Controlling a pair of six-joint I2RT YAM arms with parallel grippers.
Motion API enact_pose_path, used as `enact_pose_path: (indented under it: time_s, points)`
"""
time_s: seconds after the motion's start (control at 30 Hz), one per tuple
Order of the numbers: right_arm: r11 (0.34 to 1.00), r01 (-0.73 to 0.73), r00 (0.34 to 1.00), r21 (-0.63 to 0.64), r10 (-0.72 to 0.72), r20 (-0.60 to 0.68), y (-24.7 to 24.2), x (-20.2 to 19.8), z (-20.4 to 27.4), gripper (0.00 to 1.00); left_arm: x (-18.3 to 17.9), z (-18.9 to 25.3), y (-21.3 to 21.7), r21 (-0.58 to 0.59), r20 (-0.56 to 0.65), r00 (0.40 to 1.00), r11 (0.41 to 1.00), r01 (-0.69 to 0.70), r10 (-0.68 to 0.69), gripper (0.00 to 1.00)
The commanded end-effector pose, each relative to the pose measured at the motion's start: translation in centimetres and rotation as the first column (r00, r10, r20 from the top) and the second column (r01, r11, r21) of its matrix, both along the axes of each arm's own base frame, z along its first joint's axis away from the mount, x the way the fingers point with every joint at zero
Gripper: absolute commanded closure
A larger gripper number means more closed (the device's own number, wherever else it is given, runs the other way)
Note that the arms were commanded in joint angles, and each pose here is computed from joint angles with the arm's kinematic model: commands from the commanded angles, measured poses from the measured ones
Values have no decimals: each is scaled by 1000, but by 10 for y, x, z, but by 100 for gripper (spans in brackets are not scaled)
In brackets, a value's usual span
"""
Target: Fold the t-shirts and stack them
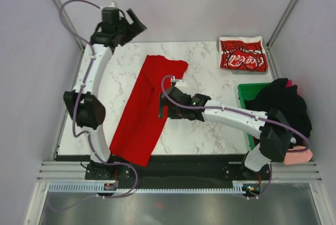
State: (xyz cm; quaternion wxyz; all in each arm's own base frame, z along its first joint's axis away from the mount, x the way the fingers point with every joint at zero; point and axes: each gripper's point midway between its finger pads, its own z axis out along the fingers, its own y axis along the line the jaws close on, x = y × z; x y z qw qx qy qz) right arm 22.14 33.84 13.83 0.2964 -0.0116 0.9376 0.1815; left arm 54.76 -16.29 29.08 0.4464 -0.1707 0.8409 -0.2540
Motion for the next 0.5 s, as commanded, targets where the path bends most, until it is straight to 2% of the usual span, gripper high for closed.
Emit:
enact_pose_path:
  time_s: [0.0, 0.1, 0.13, 0.17, 0.2, 0.23, 0.27, 0.3, 0.33, 0.4, 0.43, 0.47]
  points:
    - [999, -16, 1000, 32, 16, -8, 9, 44, 1, 2, -29, 44, 39, 15, 82, 997, 1000, 6, -7, 1]
    - [998, 38, 998, 41, -36, -41, -2, 88, -15, 5, -69, 55, 69, 34, 89, 996, 999, -31, 28, 1]
    - [998, 34, 999, 53, -33, -31, -2, 103, -13, 7, -91, 75, 76, 38, 134, 990, 998, -45, 39, 1]
    - [995, 78, 997, 63, -76, -34, -16, 128, -14, 8, -103, 47, 81, 57, 75, 996, 997, -48, 44, 1]
    - [995, 80, 995, 53, -77, -68, -18, 141, -31, 9, -114, 40, 85, 73, 66, 997, 996, -52, 47, 1]
    - [994, 59, 997, 93, -54, -53, -13, 160, -18, 12, -139, 28, 88, 86, 50, 997, 995, -54, 50, 1]
    - [989, 106, 993, 100, -101, -57, -31, 186, -20, 14, -150, 18, 89, 91, 33, 998, 994, -53, 50, 1]
    - [989, 113, 990, 94, -105, -92, -34, 199, -40, 19, -163, 11, 90, 92, 23, 999, 994, -51, 49, 2]
    - [985, 107, 992, 136, -97, -75, -32, 218, -29, 23, -179, -23, 89, 98, -45, 998, 995, -36, 40, 3]
    - [985, 139, 984, 103, -126, -122, -46, 242, -59, 25, -207, -29, 90, 96, -33, 999, 995, -36, 40, 3]
    - [985, 137, 987, 105, -128, -94, -43, 257, -52, 26, -222, -57, 91, 103, -88, 995, 994, -31, 40, 3]
    - [989, 147, 984, 36, -142, -103, -50, 260, -73, 26, -235, -53, 93, 99, -57, 997, 994, -39, 45, 4]
